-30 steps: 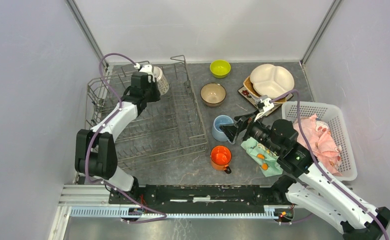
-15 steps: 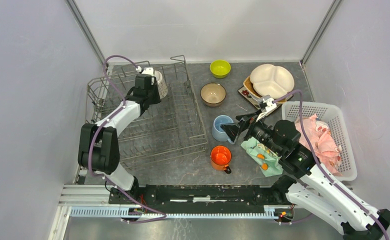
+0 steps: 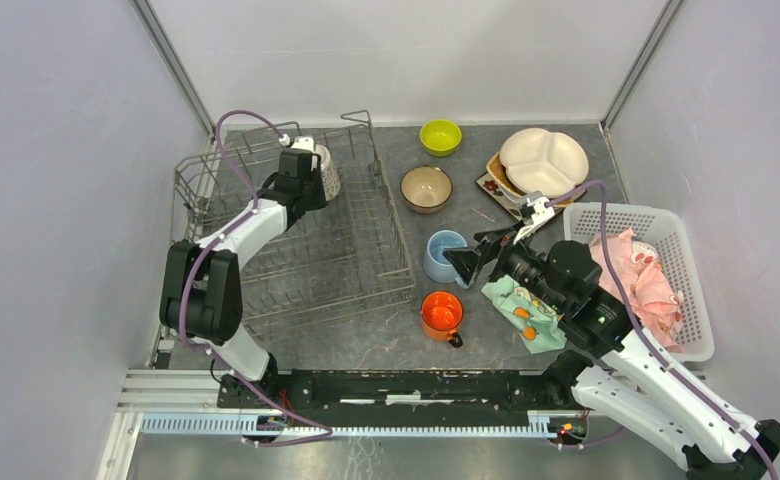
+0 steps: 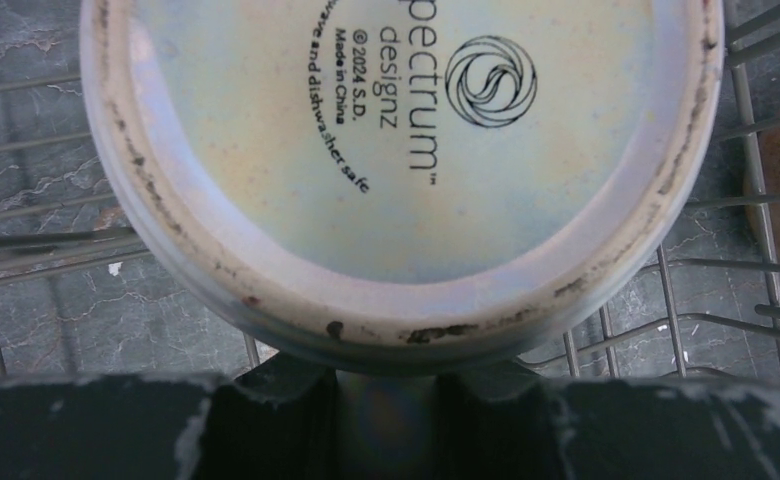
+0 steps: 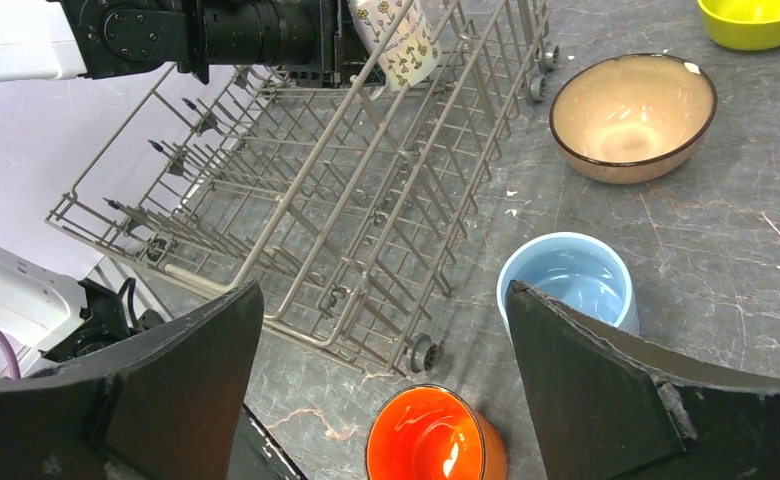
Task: Load the mixed dishes into the dish rack
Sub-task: Position the cup upside down at the center of the board.
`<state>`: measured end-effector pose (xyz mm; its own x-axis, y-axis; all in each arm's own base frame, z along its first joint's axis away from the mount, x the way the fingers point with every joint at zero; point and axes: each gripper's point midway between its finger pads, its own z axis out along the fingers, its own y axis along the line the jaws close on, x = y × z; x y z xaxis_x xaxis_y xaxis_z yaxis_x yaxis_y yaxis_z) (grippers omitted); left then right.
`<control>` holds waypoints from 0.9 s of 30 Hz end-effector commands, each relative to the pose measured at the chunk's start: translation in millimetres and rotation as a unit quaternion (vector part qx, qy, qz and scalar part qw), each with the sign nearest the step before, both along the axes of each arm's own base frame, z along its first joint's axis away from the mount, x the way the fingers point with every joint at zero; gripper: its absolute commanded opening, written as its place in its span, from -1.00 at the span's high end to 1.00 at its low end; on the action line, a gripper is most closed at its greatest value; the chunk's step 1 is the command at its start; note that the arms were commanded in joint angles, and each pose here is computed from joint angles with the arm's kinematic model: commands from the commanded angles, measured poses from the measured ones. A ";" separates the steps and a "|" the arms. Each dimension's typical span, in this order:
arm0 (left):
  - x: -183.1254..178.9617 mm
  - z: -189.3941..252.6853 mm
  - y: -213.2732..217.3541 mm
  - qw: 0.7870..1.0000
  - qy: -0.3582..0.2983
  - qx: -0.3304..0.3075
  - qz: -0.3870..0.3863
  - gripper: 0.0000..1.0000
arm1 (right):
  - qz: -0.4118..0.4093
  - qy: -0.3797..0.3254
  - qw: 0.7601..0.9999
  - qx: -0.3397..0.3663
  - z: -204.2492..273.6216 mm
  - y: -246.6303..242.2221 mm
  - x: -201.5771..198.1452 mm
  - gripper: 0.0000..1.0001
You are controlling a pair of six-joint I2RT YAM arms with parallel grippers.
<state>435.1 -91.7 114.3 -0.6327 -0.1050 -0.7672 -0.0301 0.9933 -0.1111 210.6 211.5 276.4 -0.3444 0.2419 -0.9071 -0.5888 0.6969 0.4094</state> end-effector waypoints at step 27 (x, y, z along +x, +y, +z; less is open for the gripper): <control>22.7 62.1 -14.9 0.996 -0.078 -0.052 0.002 0.15 | -0.036 -0.019 0.999 0.019 16.6 -15.9 0.5 -0.96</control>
<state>449.6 -95.8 133.4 -0.5899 -0.1244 -0.7978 -0.0284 0.9906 -0.1335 208.3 199.5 283.9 -0.3214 0.2793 -0.9048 -0.5598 0.7146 0.4195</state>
